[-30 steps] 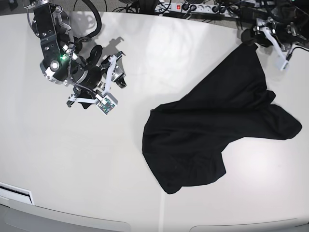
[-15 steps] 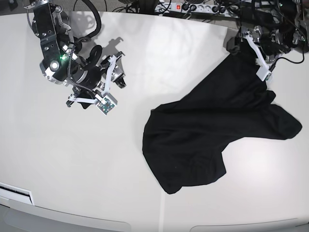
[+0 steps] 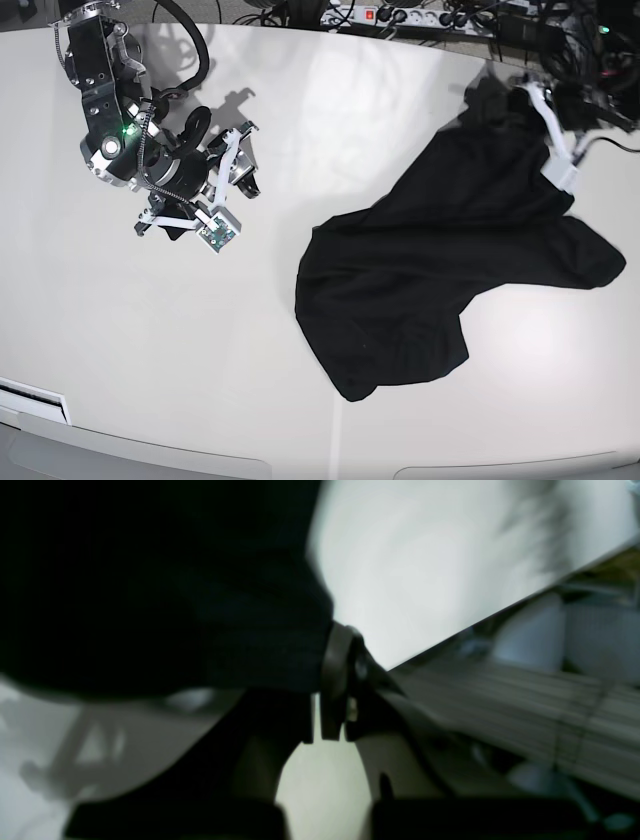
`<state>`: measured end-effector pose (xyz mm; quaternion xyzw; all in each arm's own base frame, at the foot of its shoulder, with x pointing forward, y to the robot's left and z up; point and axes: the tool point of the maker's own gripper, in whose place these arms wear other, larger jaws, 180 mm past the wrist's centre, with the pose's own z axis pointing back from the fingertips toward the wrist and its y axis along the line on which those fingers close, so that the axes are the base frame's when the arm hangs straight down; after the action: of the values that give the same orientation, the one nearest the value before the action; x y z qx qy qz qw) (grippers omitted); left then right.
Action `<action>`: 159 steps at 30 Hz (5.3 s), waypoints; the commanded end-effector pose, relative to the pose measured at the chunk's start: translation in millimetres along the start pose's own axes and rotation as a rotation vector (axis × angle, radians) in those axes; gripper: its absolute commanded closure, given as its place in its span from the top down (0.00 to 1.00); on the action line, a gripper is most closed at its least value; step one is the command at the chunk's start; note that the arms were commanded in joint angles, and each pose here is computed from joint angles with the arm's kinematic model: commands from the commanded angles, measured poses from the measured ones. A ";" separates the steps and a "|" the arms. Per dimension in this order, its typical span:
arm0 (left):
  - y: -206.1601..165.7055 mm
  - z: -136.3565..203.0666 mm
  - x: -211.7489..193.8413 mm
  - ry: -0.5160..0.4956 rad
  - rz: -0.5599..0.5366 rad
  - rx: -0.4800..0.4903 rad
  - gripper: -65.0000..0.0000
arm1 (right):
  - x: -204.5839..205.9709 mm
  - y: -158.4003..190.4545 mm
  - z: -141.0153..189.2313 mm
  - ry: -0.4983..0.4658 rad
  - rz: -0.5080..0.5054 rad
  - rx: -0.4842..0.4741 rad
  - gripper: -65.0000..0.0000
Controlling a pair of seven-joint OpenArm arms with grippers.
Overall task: Layout the t-shirt on the table in an organized manner, then fold the t-shirt properly
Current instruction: 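Reach the right gripper over and grasp the shirt's bunched fabric, then drag the grasped fabric with the right gripper toward the table center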
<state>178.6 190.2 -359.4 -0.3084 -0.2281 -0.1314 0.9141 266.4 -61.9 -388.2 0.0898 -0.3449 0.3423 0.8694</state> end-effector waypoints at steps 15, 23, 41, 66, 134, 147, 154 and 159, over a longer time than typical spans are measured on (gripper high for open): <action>-103.7 134.6 128.0 -0.440 -0.739 0.233 0.00 | 19.4 36.8 5.8 -0.087 0.023 0.199 0.57; -57.7 148.8 136.8 -0.459 -0.603 0.418 0.00 | 30.5 120.0 7.5 -0.118 0.105 0.454 0.57; -2.8 144.8 111.6 -0.433 -0.354 0.370 0.00 | 118.4 106.6 -20.6 -0.247 0.012 -0.085 0.58; -9.2 142.1 109.0 -0.431 -0.357 0.330 0.00 | 132.2 31.0 -104.0 -0.087 0.377 -0.162 0.00; 3.1 140.5 97.0 -0.366 -0.350 0.384 0.00 | 162.5 122.4 -89.5 -0.248 0.228 0.090 0.39; 1.8 140.4 97.6 -0.371 -0.351 0.377 0.00 | 155.7 94.2 -107.3 -0.230 0.223 -0.034 0.28; 1.8 140.4 97.6 -0.371 -0.351 0.377 0.00 | 159.4 100.8 -108.4 -0.237 0.256 0.018 0.53; 1.9 140.3 97.4 -0.370 -0.350 0.378 0.00 | 142.2 104.9 -119.0 -0.195 0.237 0.048 0.45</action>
<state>212.2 271.4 -224.8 -0.1076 -0.4437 -0.1739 0.8725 326.5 129.1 -410.0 0.0937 -0.4012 0.4448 0.7953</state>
